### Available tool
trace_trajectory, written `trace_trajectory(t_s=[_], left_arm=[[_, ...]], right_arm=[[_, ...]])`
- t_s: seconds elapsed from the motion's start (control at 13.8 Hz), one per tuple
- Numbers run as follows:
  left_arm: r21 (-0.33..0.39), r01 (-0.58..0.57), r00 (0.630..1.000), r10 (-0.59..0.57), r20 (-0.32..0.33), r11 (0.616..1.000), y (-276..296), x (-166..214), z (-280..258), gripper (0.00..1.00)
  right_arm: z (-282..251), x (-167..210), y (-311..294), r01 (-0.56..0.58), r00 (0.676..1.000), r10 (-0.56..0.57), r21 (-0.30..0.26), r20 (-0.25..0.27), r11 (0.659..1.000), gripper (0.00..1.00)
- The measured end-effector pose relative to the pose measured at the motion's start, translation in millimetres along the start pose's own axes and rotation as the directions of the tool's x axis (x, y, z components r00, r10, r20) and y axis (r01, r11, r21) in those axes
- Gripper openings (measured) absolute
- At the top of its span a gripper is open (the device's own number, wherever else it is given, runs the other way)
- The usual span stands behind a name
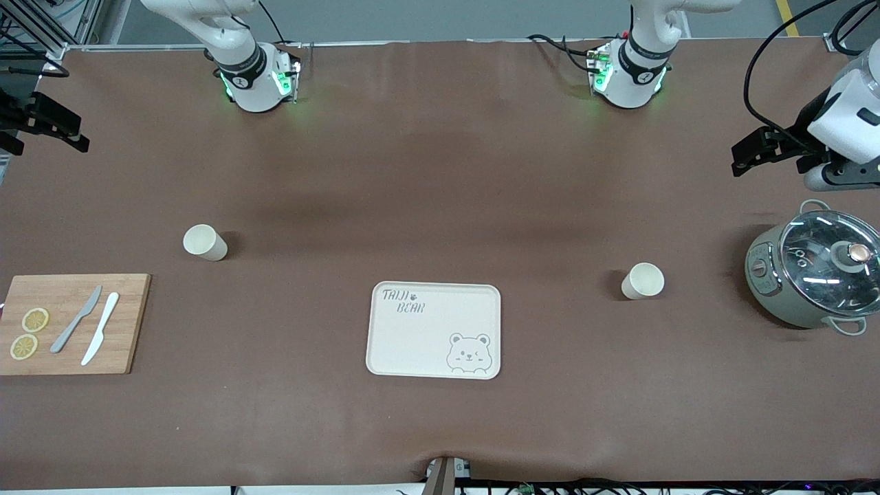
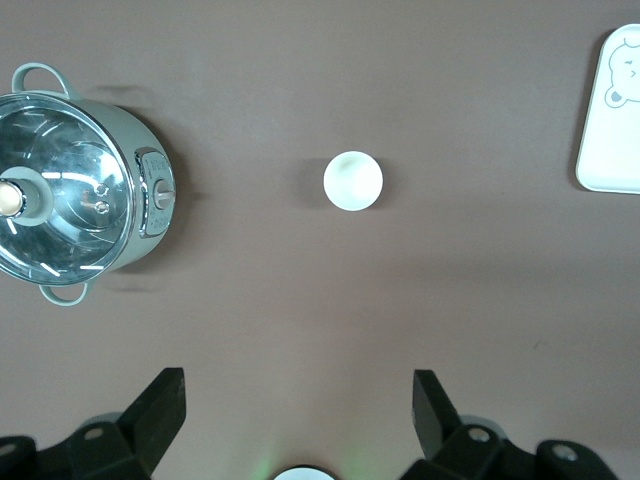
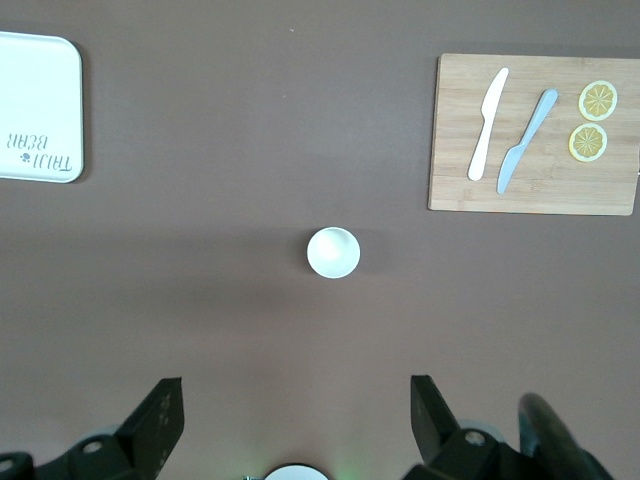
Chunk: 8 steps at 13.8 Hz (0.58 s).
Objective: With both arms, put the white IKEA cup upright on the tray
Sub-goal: 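Reach the left gripper toward the white cup near the steel pot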
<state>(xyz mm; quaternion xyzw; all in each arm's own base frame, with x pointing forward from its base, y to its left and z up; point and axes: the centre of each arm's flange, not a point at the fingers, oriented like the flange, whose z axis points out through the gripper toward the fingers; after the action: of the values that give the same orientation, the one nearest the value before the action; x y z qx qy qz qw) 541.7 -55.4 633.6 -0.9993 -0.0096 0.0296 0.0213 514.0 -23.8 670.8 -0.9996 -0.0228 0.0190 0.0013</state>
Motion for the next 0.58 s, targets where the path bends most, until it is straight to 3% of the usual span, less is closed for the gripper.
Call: trace_trajectory(t_s=[0.58], left_arm=[[0.007, -0.008, 1.000, 0.007, 0.026, 1.000, 9, 13, 16, 1.00]], right_arm=[[1, 1, 1, -0.001, 1.000, 0.001, 0.000, 0.002, 1.000, 1.00]])
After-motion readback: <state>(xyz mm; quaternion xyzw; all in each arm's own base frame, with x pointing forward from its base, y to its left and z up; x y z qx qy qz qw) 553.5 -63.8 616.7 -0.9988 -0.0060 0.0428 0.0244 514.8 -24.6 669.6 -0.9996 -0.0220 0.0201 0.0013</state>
